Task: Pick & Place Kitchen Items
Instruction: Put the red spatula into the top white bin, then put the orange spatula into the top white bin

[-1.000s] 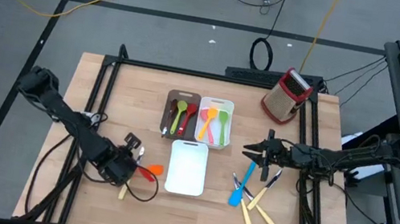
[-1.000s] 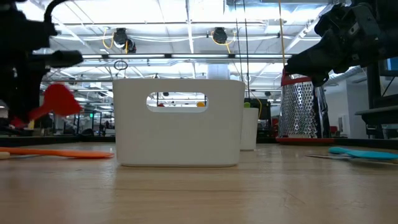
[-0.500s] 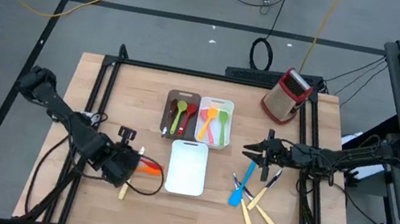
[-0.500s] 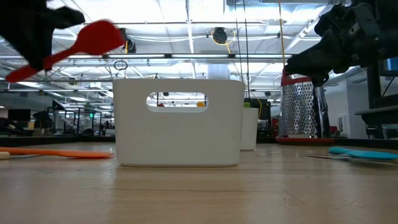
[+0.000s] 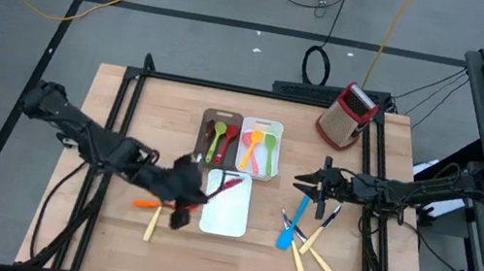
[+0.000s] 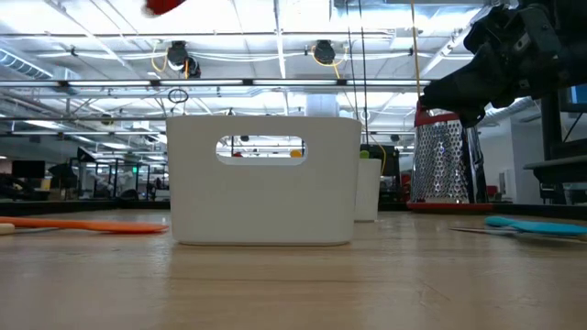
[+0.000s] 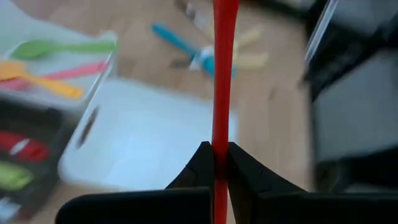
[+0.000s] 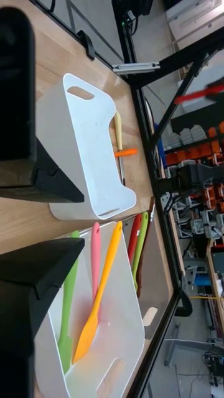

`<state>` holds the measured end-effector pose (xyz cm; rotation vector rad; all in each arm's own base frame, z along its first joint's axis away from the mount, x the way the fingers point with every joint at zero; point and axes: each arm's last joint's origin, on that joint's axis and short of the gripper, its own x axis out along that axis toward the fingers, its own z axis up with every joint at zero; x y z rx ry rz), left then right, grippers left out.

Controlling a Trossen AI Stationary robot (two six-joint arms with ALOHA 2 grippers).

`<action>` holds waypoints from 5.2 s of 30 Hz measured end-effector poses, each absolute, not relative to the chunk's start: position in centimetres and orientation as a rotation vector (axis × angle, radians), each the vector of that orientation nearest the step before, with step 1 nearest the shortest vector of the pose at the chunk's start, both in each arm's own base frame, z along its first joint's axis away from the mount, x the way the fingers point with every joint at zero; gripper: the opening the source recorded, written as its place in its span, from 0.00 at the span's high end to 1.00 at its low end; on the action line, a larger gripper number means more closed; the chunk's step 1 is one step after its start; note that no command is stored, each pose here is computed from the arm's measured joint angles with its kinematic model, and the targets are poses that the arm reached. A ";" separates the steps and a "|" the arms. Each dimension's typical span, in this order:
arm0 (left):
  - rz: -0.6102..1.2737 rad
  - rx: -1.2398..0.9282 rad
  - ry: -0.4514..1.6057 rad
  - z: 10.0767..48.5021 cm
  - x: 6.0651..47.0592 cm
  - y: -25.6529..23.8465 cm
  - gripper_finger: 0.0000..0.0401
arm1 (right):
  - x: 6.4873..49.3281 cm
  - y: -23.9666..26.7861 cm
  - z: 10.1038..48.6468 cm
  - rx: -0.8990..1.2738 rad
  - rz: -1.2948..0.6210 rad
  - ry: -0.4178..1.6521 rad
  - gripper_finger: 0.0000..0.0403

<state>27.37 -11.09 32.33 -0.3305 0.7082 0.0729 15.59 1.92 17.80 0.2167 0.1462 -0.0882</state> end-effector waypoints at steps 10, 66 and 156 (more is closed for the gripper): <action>0.103 -0.740 0.385 35.1 30.6 -6.7 0.98 | 15.6 1.9 17.8 0.217 -0.088 0.146 0.77; 0.594 -1.967 0.594 22.5 37.9 8.4 0.98 | 15.6 1.9 17.7 0.077 -0.078 0.159 0.77; 0.260 -1.213 0.626 27.0 36.8 -3.8 0.99 | 15.5 1.9 17.5 0.071 -0.080 0.180 0.77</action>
